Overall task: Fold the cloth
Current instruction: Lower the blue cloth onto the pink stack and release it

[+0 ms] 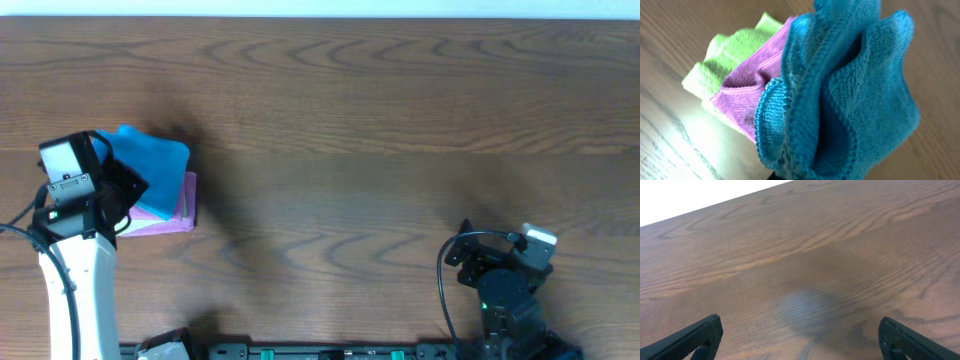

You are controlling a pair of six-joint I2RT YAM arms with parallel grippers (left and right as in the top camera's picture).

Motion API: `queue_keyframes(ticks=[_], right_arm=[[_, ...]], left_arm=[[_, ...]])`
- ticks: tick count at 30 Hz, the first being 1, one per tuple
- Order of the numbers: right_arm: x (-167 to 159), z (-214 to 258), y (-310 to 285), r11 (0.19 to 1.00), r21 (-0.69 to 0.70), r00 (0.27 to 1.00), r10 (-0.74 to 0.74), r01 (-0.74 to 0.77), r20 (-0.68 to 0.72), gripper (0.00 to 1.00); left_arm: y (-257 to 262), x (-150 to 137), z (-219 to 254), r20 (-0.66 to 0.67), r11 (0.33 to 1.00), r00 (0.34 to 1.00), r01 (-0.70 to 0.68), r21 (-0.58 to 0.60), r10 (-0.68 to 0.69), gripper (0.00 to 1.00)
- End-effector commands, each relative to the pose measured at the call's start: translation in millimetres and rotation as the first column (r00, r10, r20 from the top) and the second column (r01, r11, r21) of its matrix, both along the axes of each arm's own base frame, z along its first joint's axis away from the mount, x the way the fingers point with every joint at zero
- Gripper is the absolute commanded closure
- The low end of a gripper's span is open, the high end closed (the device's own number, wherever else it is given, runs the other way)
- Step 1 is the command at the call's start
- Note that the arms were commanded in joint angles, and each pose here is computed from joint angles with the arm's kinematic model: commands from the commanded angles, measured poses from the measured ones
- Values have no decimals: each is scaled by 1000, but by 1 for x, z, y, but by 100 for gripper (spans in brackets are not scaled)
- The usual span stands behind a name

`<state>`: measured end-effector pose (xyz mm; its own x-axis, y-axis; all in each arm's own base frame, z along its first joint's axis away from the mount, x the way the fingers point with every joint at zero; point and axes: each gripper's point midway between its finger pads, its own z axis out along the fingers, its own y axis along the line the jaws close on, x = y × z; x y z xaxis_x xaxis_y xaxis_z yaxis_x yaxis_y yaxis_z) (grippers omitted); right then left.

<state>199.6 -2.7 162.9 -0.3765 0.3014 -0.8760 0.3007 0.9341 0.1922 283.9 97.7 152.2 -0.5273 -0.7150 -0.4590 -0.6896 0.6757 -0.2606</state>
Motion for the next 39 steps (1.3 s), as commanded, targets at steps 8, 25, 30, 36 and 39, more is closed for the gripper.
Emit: queue_keyframes(ticks=[8,25,30,36,39], right_arm=[[-1,0,-4,1000,1,1000,-24,24,8,1],[-1,0,-4,1000,1,1000,-24,24,8,1],[-1,0,-4,1000,1,1000,-24,24,8,1],[-1,0,-4,1000,1,1000,-24,24,8,1],[-1,0,-4,1000,1,1000,-24,24,8,1]], left_arm=[[14,-19,-18,-63,995,994,-86,54,90,94],[13,-20,-18,-64,994,993,-100,49,103,22],[12,-24,-14,-58,994,993,-101,49,103,5],[10,-29,8,20,993,995,-103,64,102,5],[2,-34,24,82,995,993,-86,50,82,5]])
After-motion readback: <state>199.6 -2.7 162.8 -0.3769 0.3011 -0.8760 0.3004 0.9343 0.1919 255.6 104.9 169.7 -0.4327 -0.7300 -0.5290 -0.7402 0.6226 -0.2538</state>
